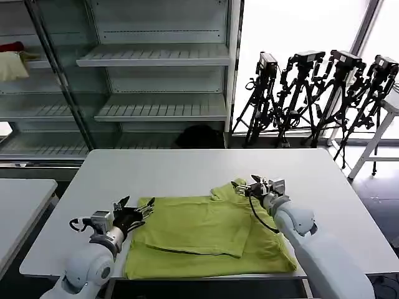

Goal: Fold and organize the clothes.

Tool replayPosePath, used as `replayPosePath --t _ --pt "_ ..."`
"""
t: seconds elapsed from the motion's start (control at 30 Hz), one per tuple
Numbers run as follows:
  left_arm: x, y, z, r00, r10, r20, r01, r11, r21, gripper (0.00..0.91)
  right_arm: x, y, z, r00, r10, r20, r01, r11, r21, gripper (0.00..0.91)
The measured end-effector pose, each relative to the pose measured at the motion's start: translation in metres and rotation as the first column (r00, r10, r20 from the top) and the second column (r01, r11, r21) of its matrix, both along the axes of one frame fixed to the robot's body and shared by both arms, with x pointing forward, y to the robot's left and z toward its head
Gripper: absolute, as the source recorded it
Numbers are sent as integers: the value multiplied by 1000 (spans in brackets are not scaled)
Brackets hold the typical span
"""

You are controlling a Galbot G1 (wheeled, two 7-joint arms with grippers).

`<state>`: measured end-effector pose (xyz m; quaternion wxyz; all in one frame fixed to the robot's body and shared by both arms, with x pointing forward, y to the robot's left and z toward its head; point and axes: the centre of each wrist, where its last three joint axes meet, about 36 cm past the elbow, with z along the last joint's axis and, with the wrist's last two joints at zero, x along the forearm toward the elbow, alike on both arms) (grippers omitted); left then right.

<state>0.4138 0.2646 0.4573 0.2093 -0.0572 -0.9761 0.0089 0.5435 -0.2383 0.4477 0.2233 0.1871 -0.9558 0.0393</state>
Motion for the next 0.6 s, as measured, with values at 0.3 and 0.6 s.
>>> replayPosePath --t 0.3,0.6 --pt "24 4 -18 999 20 -38 -19 1000 14 907 13 5 -9 1000 8 -29 -8 1000 1 907" --pt "34 5 -35 997 27 -77 -25 999 20 312 15 6 -15 999 18 -46 -18 1000 1 564"
